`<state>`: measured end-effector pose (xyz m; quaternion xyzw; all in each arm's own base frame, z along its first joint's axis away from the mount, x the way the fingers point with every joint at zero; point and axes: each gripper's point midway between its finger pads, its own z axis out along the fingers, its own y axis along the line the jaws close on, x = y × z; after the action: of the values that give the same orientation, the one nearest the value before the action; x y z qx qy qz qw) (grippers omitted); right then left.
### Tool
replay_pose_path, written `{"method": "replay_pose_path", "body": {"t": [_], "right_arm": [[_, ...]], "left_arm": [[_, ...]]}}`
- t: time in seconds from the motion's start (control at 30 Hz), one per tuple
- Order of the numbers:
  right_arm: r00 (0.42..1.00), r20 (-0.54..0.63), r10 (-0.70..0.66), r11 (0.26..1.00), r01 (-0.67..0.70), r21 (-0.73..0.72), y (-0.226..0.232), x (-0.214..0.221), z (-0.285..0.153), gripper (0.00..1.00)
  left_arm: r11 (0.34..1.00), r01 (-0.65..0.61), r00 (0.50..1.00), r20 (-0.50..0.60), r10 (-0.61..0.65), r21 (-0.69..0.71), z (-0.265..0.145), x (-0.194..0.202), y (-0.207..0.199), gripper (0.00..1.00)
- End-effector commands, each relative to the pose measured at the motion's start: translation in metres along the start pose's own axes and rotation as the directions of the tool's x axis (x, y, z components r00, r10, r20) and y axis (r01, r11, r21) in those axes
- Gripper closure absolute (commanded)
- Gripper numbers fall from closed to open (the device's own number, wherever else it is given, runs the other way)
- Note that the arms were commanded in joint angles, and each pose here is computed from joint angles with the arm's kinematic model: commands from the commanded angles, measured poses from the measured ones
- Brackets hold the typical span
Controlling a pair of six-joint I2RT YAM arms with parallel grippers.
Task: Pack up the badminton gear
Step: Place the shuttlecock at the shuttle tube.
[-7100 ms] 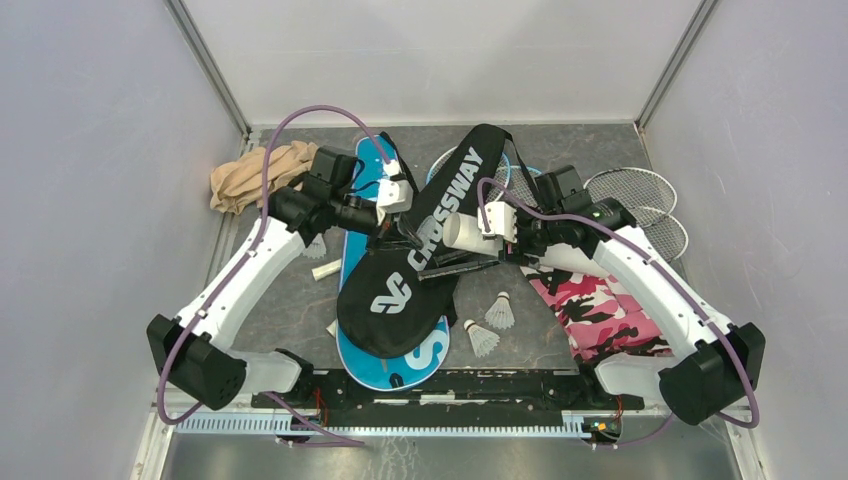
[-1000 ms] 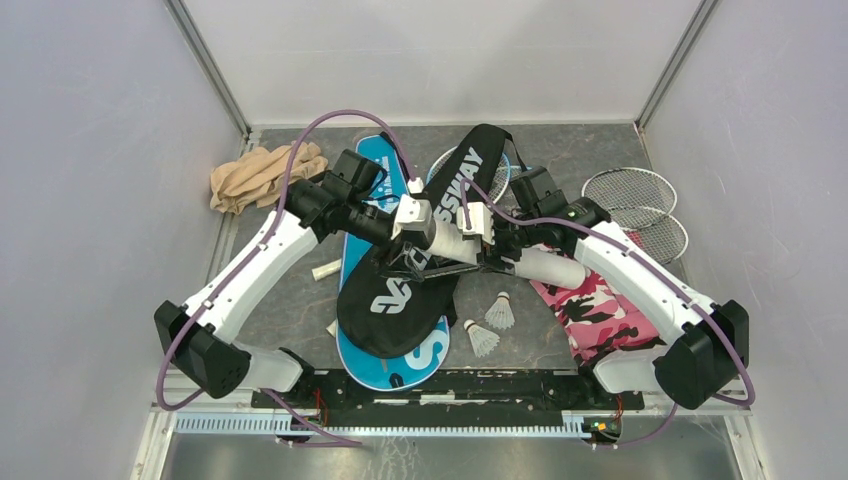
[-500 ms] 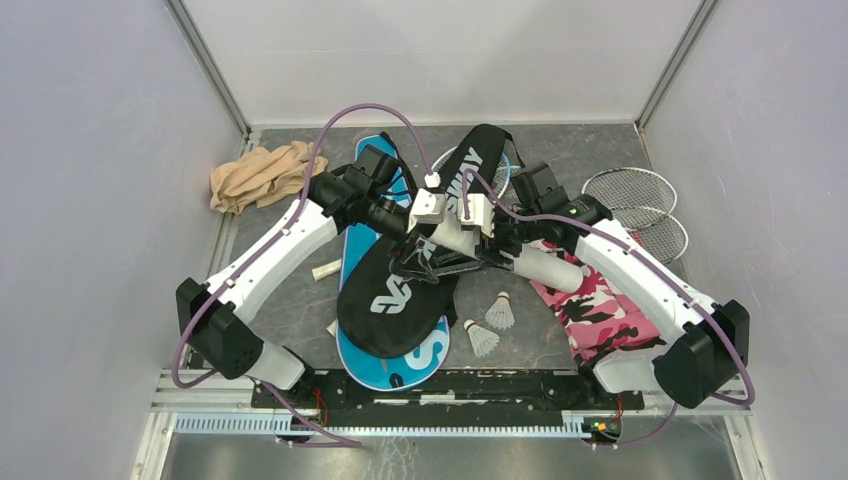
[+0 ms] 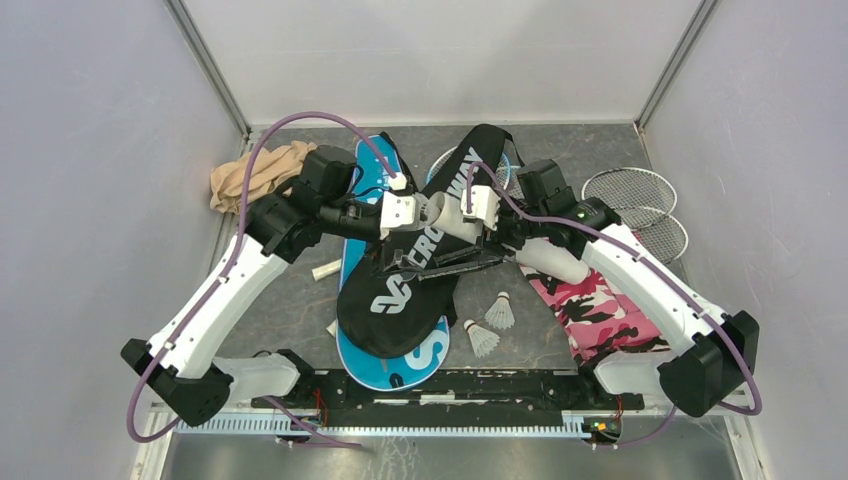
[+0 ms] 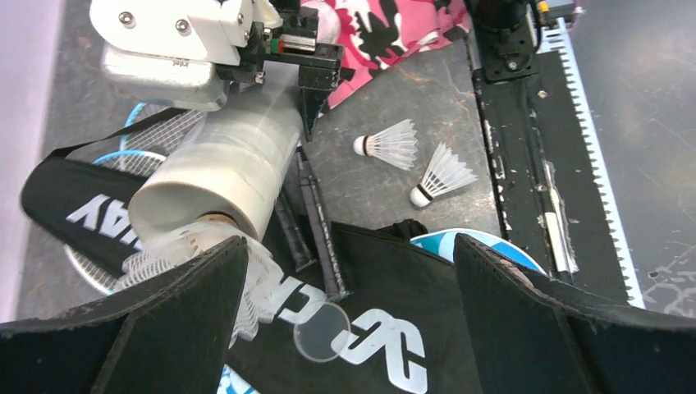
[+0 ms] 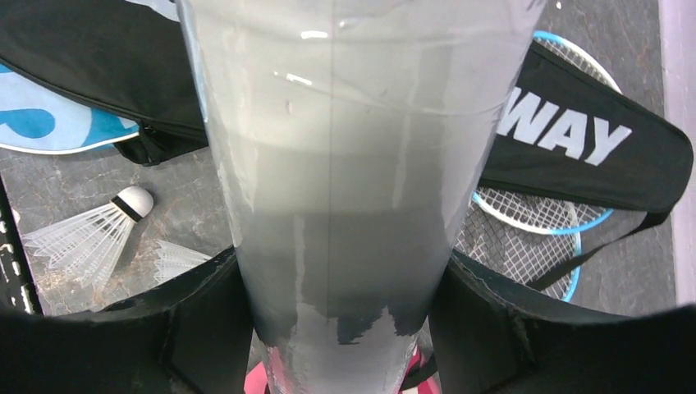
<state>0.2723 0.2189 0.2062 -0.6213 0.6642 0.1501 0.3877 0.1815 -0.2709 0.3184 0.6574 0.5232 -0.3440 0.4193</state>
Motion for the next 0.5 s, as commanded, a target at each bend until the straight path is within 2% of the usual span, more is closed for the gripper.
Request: {"method": "replay_pose_path", "body": {"t": [0.0,0.13,0.3,0.47], "right_arm": [[0.999,0.008,0.039,0.990,-0.040,0.136,-0.025,-0.007,-0.014,0.95],[0.996,-0.007,0.093,0.973,-0.089,0.212,-0.042,-0.003,-0.021,0.95],[0.998,0.039,0.053,0.994,-0.057,0.090,-0.021,-0.009,-0.012,0.93],[0.998,0.038,0.044,0.995,-0.047,0.083,-0.020,-0.005,-0.011,0.94]], "left_arm": [[0.991,0.001,1.000,-0.024,-0.004,-0.136,-0.015,-0.009,0.017,0.00],[0.987,0.000,0.999,-0.041,-0.007,-0.162,-0.020,-0.007,0.017,0.00],[0.984,0.010,1.000,-0.006,-0.011,-0.180,-0.013,-0.009,0.026,0.00],[0.981,0.028,1.000,0.006,-0.027,-0.191,-0.009,-0.012,0.034,0.00]]}}
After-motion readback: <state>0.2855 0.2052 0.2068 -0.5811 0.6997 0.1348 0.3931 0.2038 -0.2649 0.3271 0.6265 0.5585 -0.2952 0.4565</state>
